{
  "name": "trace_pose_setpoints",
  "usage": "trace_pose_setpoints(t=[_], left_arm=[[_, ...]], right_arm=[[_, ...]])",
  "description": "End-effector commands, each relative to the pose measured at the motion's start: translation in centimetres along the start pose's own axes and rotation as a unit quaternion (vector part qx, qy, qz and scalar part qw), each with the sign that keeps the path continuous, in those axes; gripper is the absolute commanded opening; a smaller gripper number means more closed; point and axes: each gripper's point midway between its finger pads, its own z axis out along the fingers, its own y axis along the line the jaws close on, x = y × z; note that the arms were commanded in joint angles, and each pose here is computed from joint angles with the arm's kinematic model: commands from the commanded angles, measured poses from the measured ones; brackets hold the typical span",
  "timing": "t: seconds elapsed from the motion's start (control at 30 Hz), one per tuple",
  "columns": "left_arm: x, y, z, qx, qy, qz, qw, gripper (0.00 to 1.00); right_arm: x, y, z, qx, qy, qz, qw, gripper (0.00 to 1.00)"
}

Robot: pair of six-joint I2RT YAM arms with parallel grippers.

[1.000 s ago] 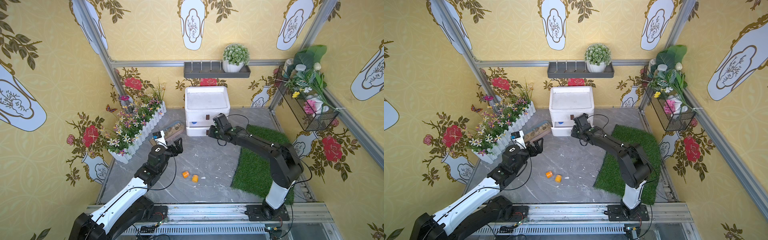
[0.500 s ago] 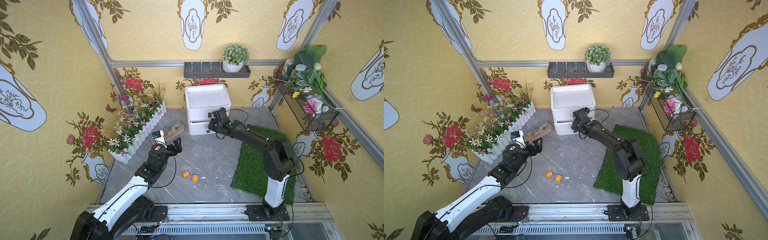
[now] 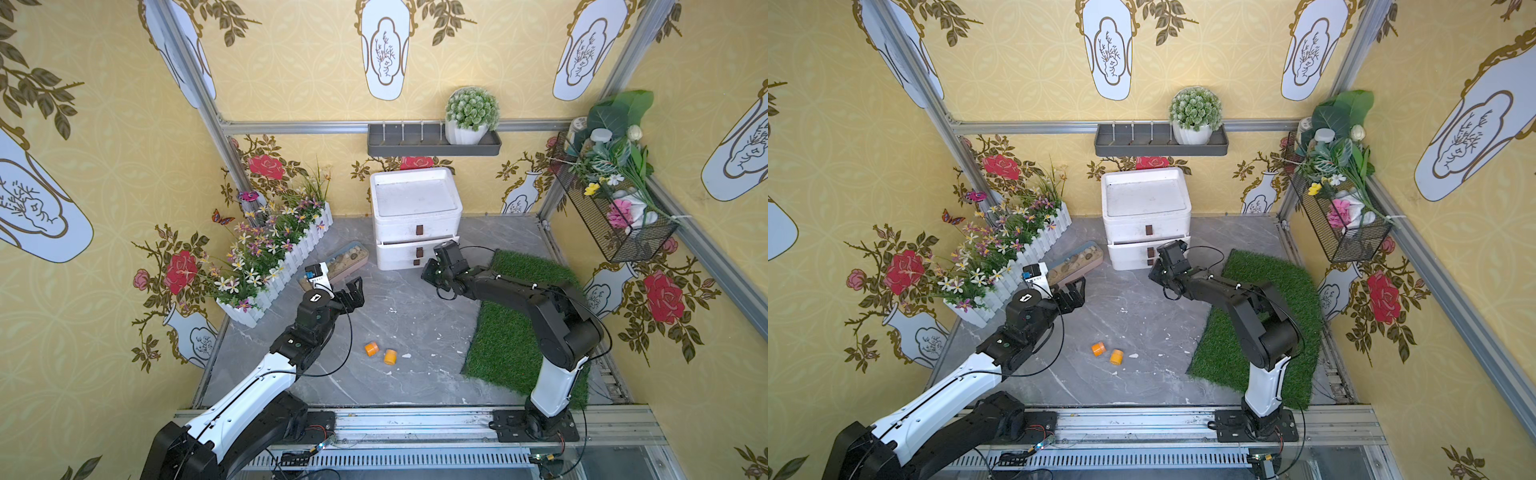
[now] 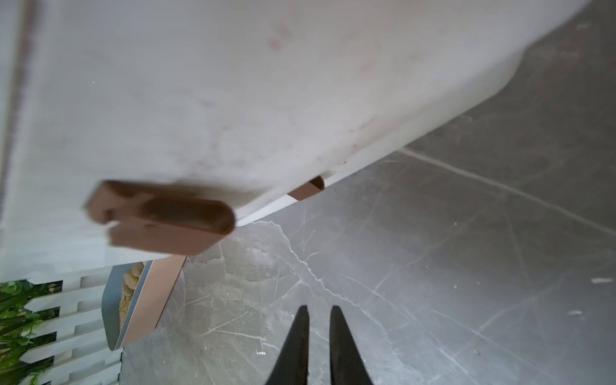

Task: Put the paint cans in the drawer according to color
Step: Close the drawer of the storage box.

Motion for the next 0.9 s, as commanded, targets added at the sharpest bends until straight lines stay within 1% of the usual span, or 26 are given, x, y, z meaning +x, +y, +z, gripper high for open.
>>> trace_pose_setpoints(t=[0.0,0.27,0.43,0.53,0.6,0.7,0.77,0.8,0.87], left_arm=[[-0.1,-0.5,0.1,0.013,0.0,-0.002,1.0,1.0],[-0.2,-0.7,-0.3,0.017,0.004,0.001,1.0,1.0],[-0.4,-0.6,-0.6,0.015,0.001,0.002,1.0,1.0],[-0.4,-0.7,-0.6,0.017,0.0,0.002,1.0,1.0],[-0.6,-0.9,-0.7,0.02,-0.003,0.004,1.0,1.0],[-0.8,-1.0,-0.8,0.025,-0.009,0.002,1.0,1.0],[-1.0,-1.4,-0.9,0.035,-0.013,-0.001,0.999,1.0],[-1.3,-1.8,-0.9,0.044,-0.018,-0.002,0.999,1.0],[-2.2,-2.7,-0.7,0.061,-0.026,-0.009,0.998,1.0]], right_arm=[[-2.2,1.8,0.7,-0.031,-0.03,0.025,0.999,0.14],[-5.9,3.9,2.0,-0.051,-0.067,0.059,0.995,0.12],[-6.8,5.3,1.8,-0.079,-0.079,0.069,0.991,0.12],[-6.5,5.1,1.6,-0.083,-0.077,0.073,0.991,0.13],[-6.0,4.7,1.1,-0.089,-0.076,0.077,0.99,0.16],[-5.0,3.1,0.2,-0.102,-0.082,0.093,0.987,0.27],[-4.1,2.2,0.0,-0.125,-0.077,0.111,0.983,0.34],[-3.5,1.8,0.1,-0.141,-0.071,0.119,0.98,0.36],[-2.6,1.5,0.0,-0.166,-0.06,0.124,0.976,0.37]])
